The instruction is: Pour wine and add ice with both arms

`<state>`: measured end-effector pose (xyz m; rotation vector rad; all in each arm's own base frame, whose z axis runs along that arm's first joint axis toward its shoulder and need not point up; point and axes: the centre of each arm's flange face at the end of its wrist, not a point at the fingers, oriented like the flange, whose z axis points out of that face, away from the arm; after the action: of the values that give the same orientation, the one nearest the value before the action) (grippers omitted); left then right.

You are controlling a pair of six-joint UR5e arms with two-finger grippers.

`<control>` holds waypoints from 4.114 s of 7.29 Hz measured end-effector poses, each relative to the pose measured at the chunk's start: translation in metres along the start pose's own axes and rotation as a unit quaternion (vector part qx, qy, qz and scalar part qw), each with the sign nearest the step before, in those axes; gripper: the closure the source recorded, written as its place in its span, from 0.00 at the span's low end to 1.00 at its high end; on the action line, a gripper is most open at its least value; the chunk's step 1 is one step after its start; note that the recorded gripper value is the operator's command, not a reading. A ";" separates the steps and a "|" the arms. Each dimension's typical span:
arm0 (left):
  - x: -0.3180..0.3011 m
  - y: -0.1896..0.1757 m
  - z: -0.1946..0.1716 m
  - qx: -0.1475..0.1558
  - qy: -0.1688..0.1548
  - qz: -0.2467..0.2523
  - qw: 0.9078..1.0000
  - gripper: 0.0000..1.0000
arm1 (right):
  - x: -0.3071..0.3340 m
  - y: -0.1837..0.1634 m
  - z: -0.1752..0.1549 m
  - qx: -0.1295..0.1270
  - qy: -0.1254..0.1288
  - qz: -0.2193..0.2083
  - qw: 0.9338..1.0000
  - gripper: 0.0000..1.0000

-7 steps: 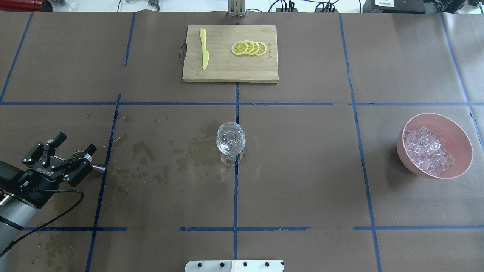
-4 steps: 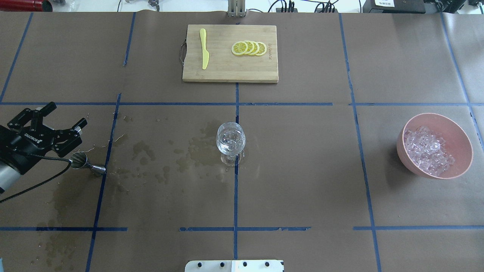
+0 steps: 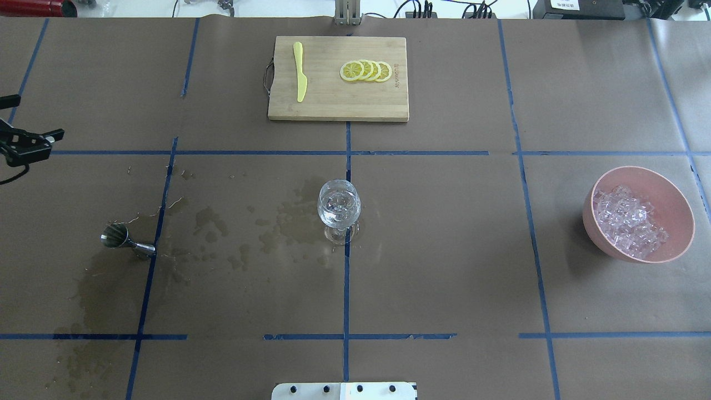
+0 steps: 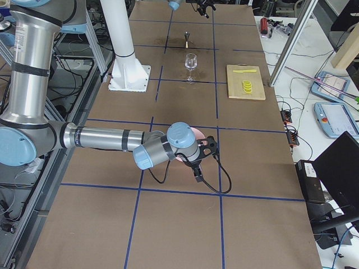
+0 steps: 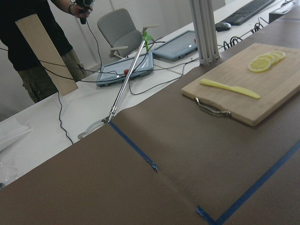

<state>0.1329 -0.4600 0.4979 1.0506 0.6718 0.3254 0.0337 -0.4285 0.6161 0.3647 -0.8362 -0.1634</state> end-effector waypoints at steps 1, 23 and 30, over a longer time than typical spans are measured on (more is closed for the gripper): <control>-0.039 0.002 -0.015 -0.038 -0.003 -0.022 0.999 0.00 | 0.000 0.000 0.000 -0.001 0.000 0.000 1.000 0.00; -0.206 0.090 -0.102 -0.374 -0.028 -0.351 0.858 0.00 | -0.189 0.023 0.110 0.002 0.019 0.100 0.995 0.40; -0.208 0.093 -0.102 -0.377 -0.029 -0.353 0.856 0.00 | -0.188 0.041 0.124 0.007 0.037 0.094 0.995 0.51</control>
<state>-0.0844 -0.4598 0.6199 0.0241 0.7385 -0.0999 -0.1840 -0.3687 0.5766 0.3015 -0.7947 0.0307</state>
